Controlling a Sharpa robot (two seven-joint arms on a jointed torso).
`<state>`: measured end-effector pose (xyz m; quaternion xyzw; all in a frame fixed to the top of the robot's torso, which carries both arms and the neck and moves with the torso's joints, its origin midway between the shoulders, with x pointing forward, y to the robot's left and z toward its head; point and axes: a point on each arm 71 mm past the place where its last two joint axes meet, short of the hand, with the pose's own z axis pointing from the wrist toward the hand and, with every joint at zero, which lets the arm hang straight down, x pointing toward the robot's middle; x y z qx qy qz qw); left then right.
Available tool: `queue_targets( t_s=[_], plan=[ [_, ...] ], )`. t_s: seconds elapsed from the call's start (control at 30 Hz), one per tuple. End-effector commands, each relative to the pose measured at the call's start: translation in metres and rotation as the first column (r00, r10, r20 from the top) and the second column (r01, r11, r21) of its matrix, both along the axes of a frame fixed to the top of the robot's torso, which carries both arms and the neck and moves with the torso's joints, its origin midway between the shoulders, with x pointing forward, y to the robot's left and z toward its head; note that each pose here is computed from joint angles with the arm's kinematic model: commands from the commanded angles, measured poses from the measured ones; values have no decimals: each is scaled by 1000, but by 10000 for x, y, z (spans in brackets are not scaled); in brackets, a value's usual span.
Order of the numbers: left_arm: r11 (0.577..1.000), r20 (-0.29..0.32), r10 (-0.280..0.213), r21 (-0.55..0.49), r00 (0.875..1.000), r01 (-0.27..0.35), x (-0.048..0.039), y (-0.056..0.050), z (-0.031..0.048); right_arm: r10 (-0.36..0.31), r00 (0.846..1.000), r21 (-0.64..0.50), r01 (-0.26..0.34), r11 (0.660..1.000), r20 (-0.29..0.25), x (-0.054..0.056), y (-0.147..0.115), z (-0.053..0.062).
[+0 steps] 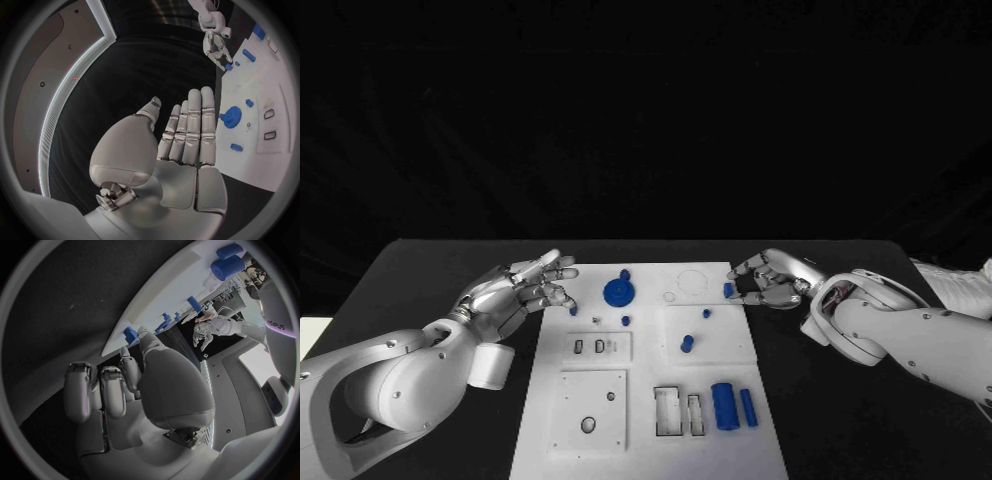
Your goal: Assemble the parts on the task board
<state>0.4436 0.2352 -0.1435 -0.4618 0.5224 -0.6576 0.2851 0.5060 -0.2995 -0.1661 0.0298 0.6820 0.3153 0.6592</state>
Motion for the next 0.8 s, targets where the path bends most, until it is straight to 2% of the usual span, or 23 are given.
queue_targets(
  t_s=[0.03, 0.8],
  plan=[
    [1000, 6, -21, -14, 1000, 21, -7, -19, 9, -5, 1000, -16, 5, 1000, -6, 13, 12, -17],
    [1000, 1, -28, -14, 1000, 28, -13, -29, 8, 18, 999, -30, -19, 999, -36, 56, 105, -62]
  ],
)
